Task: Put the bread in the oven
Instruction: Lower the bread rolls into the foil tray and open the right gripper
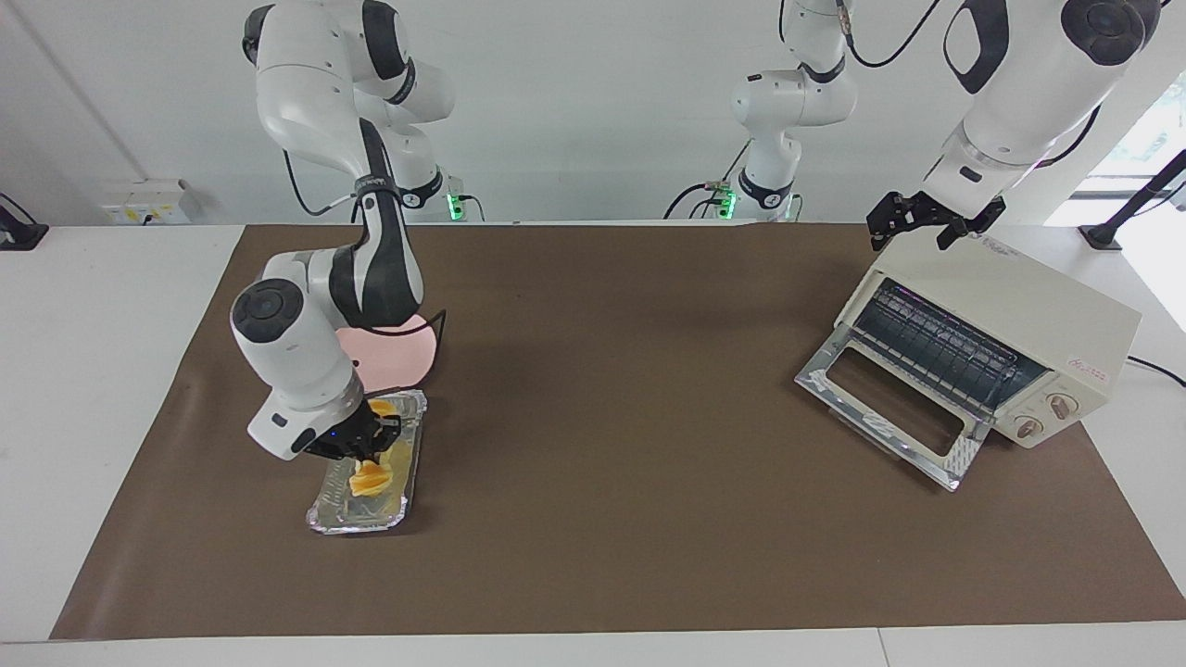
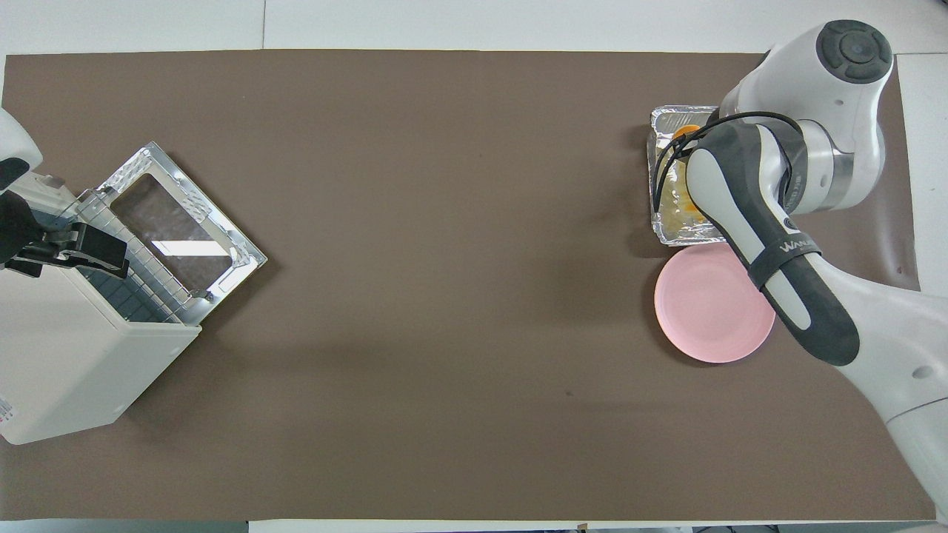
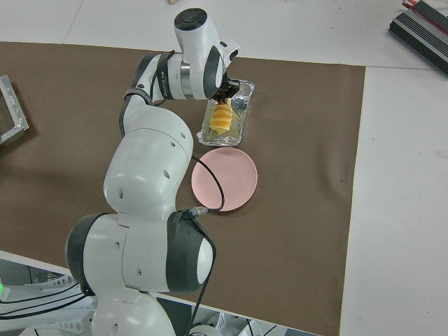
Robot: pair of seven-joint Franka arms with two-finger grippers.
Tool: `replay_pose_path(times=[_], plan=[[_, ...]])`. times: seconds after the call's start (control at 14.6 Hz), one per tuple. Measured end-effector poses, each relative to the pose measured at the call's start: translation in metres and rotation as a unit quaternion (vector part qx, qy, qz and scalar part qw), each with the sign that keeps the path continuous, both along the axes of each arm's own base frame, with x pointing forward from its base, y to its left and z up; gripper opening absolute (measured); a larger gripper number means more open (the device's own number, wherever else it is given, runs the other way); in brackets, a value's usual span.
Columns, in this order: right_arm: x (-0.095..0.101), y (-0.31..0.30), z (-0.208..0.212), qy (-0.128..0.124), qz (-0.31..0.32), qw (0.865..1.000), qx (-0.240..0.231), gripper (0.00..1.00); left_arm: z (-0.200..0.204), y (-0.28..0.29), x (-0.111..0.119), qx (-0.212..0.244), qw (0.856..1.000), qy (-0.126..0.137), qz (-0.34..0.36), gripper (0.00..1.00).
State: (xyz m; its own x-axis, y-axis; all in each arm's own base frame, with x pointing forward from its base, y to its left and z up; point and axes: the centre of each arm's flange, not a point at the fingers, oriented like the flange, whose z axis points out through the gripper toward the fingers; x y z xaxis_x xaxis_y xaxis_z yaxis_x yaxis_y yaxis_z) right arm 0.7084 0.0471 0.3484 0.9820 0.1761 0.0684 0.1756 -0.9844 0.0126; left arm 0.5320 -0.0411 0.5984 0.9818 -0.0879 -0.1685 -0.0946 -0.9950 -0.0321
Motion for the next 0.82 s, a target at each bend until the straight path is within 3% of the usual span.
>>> replay_pose_path(times=[0.34,0.41,0.62,0.82], plan=[[0.002,0.001,-0.023,-0.008,0.001,1.0,0.001,0.1,0.0,0.0,0.0,0.0,1.0,0.0,0.0,1.0],[0.002,0.0,-0.022,-0.008,0.0,1.0,0.0,0.16,0.0,0.0,0.0,0.0,1.0,0.0,0.0,1.0],[0.001,-0.012,-0.019,0.002,-0.008,1.0,-0.001,0.49,0.0,0.0,0.0,0.0,1.0,0.0,0.0,1.0],[-0.001,-0.017,0.011,0.011,-0.012,1.0,-0.003,0.81,0.0,0.0,0.0,0.0,1.0,0.0,0.0,1.0]])
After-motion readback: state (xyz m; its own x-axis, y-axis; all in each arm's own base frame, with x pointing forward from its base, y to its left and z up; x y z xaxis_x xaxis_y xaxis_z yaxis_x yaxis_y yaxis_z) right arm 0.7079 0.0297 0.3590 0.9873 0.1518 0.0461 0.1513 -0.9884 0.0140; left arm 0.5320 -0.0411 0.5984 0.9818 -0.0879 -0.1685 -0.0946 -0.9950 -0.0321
